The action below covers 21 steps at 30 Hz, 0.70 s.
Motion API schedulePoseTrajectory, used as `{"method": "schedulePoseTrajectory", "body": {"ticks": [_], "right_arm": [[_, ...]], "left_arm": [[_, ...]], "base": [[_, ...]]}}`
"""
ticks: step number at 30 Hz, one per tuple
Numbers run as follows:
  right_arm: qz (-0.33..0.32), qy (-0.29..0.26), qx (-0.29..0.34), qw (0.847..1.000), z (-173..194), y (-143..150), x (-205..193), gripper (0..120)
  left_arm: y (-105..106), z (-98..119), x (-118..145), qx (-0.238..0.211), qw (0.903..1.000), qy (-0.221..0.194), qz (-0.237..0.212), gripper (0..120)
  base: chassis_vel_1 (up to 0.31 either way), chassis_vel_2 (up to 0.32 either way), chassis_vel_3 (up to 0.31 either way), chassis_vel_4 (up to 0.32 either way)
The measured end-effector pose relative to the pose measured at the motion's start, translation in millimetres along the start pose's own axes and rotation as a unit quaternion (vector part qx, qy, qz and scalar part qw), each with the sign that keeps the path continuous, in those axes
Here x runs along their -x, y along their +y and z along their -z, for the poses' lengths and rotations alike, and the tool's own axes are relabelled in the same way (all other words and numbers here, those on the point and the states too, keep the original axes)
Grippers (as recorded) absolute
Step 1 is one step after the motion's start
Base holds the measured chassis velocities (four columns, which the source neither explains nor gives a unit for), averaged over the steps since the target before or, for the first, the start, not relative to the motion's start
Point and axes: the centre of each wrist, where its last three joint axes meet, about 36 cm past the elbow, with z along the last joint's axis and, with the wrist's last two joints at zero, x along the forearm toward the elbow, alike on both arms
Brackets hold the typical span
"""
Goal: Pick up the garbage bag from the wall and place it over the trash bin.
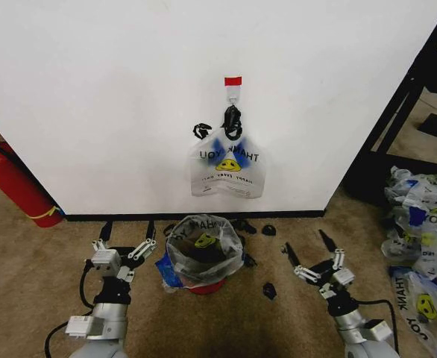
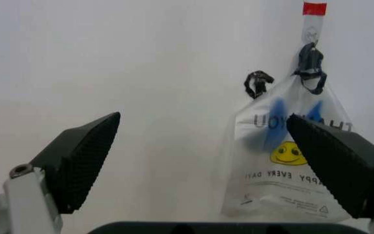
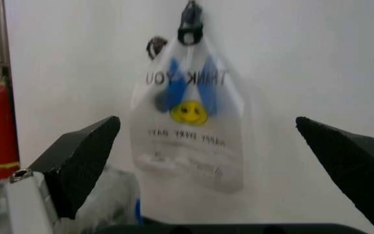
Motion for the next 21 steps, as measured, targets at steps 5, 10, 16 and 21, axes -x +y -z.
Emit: {"method": "schedulePoseTrajectory", "body": {"ticks": [5,10,16,21], "right_arm": [[0.020,0.011,0.004,1.000,-15,1,7,100],[0.032,0.017,0.015,0.999,-13,12,8,100],[-0.025,-0.001,-0.001,1.000,18,33,13,100],[-0.160,-0.004,0.006,0.987,77,80,28,100]], "left_arm": [[-1,0,-6,0.008,1.0000,-0.003,0.003,100],[-2,1,-9,0.015,0.9999,-0.003,0.003,100],[-5,2,-8,0.018,0.9998,-0.001,-0.001,100],[-8,-2,-8,0.015,0.9999,0.004,-0.003,100]], "base": [[0.000,0.000,0.000,0.000],[0.000,0.000,0.000,0.000],[0.000,0.000,0.000,0.000],[0.000,0.000,0.000,0.000]]}}
